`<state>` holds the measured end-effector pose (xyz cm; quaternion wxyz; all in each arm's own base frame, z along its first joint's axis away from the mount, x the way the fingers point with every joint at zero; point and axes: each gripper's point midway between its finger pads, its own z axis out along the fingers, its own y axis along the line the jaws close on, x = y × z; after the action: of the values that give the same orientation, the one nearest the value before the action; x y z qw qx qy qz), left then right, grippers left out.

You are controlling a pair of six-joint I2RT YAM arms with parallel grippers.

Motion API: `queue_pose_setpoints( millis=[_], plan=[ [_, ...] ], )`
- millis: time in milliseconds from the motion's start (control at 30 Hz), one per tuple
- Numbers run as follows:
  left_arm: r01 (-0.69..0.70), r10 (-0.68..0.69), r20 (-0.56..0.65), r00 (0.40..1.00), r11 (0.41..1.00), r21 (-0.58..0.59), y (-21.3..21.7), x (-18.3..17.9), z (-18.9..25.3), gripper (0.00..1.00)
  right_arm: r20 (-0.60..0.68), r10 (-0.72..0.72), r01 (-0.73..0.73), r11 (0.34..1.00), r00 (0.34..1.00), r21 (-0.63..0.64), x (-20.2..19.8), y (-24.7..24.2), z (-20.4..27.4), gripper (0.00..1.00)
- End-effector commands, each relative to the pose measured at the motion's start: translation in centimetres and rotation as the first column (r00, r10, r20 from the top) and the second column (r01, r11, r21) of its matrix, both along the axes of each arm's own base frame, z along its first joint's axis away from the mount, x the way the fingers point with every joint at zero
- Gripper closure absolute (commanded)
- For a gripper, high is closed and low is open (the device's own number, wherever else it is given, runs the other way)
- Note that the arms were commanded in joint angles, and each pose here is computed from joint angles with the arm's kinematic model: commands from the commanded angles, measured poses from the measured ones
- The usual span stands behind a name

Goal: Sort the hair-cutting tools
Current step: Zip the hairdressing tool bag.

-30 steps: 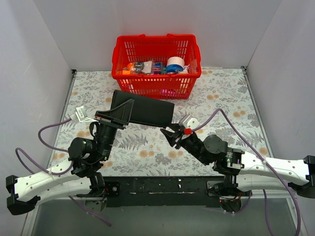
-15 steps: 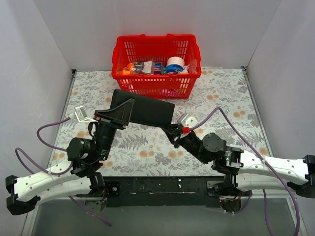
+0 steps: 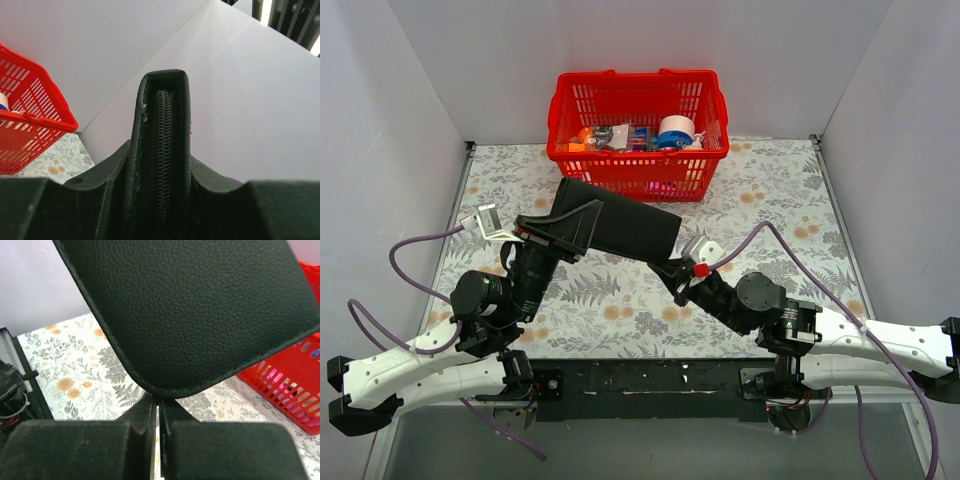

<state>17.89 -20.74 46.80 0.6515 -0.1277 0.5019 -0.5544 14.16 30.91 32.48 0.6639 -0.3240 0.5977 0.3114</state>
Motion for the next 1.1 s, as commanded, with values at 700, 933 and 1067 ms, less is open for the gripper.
queue_pose_setpoints(
  millis=[700,933,1067],
  plan=[
    [0.344,-0.315,-0.139,0.939,0.870,0.354,-4.0,-4.9,3.5,1.00,-0.025,0.070,-0.074,0.908,0.997,-0.412,-1.7,-4.3,-5.5,0.99],
    [0.423,-0.355,-0.237,0.905,0.815,0.397,-5.7,-5.3,0.3,1.00,0.024,-0.080,0.083,0.908,0.996,-0.411,0.4,-6.5,-4.8,0.99],
    [0.458,-0.368,-0.284,0.886,0.794,0.401,-6.0,-5.7,-1.5,1.00,0.044,-0.154,0.158,0.901,0.987,-0.405,1.3,-7.7,-4.3,0.99]
  ],
)
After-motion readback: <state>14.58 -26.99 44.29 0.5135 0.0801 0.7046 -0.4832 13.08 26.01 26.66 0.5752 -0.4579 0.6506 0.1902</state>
